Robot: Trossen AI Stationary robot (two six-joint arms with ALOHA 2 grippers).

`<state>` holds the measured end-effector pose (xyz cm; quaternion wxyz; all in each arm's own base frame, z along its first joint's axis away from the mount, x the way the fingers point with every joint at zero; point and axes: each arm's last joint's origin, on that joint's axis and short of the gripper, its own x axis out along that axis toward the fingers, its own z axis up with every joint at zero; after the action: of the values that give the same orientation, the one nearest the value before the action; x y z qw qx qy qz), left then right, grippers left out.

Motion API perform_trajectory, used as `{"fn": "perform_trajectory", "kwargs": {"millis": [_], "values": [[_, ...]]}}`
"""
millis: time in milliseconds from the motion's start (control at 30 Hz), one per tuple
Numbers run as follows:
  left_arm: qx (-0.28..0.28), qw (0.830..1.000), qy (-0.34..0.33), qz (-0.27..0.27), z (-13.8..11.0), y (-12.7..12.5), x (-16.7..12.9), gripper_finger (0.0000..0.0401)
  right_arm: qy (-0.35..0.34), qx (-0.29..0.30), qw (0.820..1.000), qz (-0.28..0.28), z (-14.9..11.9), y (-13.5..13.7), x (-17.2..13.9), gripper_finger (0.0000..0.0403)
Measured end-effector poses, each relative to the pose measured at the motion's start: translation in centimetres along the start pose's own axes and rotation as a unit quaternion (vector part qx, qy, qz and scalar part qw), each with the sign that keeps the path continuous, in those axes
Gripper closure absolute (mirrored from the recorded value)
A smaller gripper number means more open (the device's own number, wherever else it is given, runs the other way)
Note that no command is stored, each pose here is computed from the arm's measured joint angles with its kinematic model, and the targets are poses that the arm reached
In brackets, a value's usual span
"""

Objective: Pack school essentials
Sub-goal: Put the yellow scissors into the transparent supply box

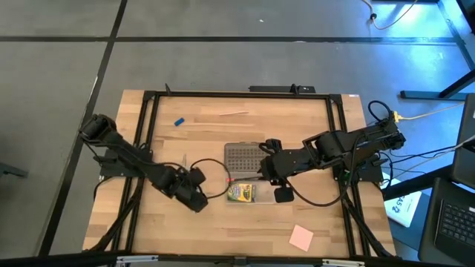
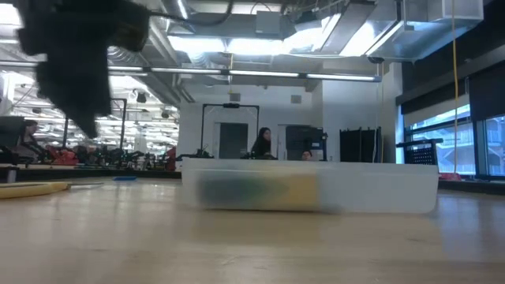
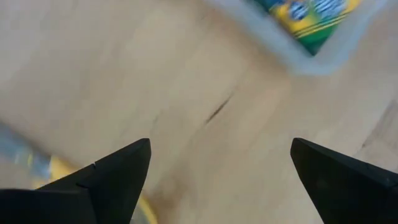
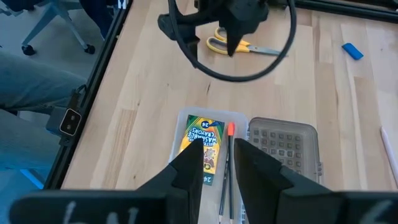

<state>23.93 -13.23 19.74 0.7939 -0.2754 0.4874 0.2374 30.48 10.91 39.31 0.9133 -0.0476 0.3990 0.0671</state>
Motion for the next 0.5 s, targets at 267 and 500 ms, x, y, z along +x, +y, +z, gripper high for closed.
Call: {"fn": "perform_trajectory", "kwargs": {"millis": [267,500], "values": [[-0.103,0.993,0.057,0.021,-1.5,0.2,-0.1,0.002,0.0,0.0,1.0,0.0,0.0,0.0,0.0,0.0311],[-0.114,0.99,0.074,0.042,-2.0,0.2,0.5,0.002,-0.002,0.001,1.0,0.0,0.0,0.0,0.0,0.0311]]}}
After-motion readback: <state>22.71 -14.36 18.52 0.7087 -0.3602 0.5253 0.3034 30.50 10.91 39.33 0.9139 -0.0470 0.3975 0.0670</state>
